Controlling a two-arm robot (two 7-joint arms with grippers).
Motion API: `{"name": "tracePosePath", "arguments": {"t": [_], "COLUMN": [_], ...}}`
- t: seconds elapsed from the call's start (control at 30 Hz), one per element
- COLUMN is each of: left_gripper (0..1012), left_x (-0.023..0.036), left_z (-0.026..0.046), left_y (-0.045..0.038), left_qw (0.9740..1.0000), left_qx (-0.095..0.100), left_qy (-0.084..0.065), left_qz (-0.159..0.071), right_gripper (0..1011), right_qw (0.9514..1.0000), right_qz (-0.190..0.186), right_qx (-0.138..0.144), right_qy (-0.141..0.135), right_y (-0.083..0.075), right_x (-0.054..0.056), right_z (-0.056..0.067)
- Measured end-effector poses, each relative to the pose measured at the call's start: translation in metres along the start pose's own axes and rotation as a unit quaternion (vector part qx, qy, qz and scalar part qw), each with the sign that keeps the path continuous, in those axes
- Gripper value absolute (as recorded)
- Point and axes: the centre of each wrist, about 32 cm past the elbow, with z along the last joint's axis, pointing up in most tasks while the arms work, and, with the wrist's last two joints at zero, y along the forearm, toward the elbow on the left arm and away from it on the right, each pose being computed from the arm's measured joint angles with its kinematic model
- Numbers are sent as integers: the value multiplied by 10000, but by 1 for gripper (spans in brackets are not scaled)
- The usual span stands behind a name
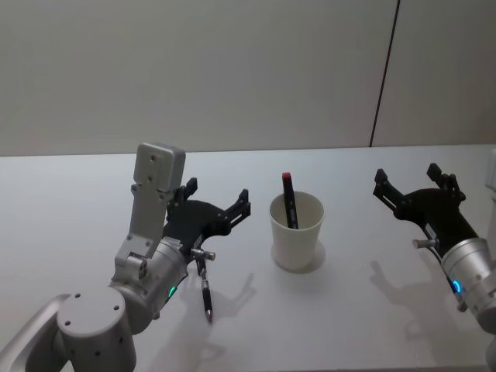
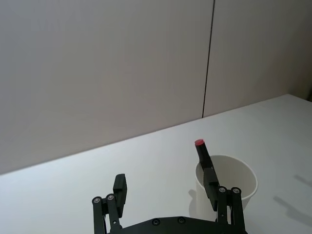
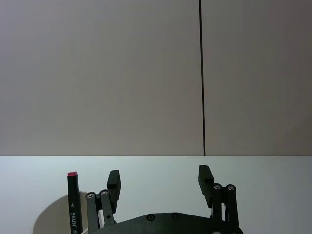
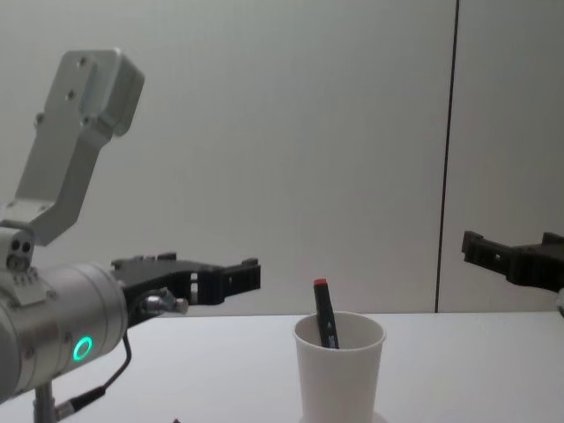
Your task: Place the pen into the pen holder.
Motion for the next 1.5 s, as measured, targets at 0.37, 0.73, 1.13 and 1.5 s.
{"name": "tracePosePath", "arguments": {"t": [0.37, 0.73, 1.13, 1.5], "left_gripper": [1003, 1003, 1003, 1003], "left_x": [-41, -75, -105, -131], "left_z": [-10, -57, -148, -192], "left_y": [25, 3, -54, -105], "left_qw": [9949, 9833, 9694, 9598], "left_qx": [711, 1472, 2175, 2633], "left_qy": [612, 903, 944, 719], "left_qz": [371, 572, 633, 660], "right_gripper": [1001, 1001, 1002, 1001], "right_qw": [10000, 10000, 10000, 10000], "right_qz": [-4, -2, -2, -3], "right_qx": [-6, -8, -8, -8], "right_qy": [0, 0, -1, -1], "right_y": [-4, -6, -6, -6], "right_x": [2, 2, 2, 2], "right_z": [0, 0, 1, 0]}}
